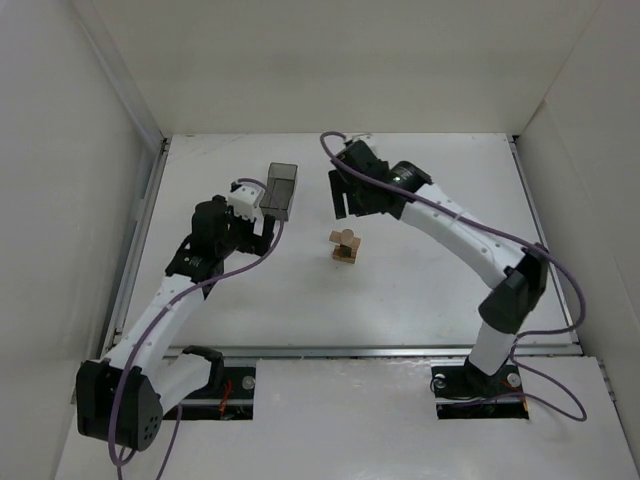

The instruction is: Build the wood block tower

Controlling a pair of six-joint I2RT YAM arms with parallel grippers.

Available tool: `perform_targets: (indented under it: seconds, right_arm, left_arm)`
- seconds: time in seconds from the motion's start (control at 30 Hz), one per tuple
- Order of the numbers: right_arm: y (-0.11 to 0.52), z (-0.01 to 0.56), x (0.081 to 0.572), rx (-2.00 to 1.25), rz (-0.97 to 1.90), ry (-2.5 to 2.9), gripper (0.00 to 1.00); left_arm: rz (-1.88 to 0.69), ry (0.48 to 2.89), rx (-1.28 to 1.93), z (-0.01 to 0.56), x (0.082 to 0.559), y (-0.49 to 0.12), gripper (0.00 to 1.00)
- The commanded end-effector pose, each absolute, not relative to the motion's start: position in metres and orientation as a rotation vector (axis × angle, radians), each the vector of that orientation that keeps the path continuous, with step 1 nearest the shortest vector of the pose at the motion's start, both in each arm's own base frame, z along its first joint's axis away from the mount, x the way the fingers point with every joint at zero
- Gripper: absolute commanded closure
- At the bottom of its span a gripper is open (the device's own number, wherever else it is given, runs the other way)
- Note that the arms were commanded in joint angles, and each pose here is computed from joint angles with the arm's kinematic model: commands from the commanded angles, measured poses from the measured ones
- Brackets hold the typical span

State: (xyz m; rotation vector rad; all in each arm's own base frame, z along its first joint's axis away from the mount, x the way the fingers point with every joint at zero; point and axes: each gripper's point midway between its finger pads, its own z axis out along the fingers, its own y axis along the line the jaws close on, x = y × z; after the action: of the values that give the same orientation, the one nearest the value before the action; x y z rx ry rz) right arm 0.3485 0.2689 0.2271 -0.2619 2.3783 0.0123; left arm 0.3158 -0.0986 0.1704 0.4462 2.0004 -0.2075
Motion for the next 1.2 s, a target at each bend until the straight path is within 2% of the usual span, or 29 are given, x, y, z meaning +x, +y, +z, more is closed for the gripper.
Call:
perform_targets:
  seconds: [0.0,0.23,0.47,0.8,1.17]
  right_arm:
    - [0.224,0.243,0.354,0.023,0.002,2.311,0.16]
    - [0.194,0.186,0.338,0.195,0.089,2.418,0.16]
    - [0.200,0.139,0.319,0.220,0.152,2.505,0.17]
    - [0.207,0.123,0.329,0.228,0.191,2.495,0.18]
    - [0.208,0.109,0.329,0.205,0.201,2.519,0.18]
  left_arm:
    - [-0.357,1.904,0.569,0.196,0.322,-0.137,0.03]
    - [-0.492,1.926,0.623,0.192,0.335,-0.174,0.03]
    - [-0.518,2.001,0.630,0.171,0.348,-0.187,0.03]
    - [-0.490,2.168,0.685,0.145,0.375,-0.197,0.09]
    - [-0.529,2.195,0.748,0.129,0.366,-0.233,0.09]
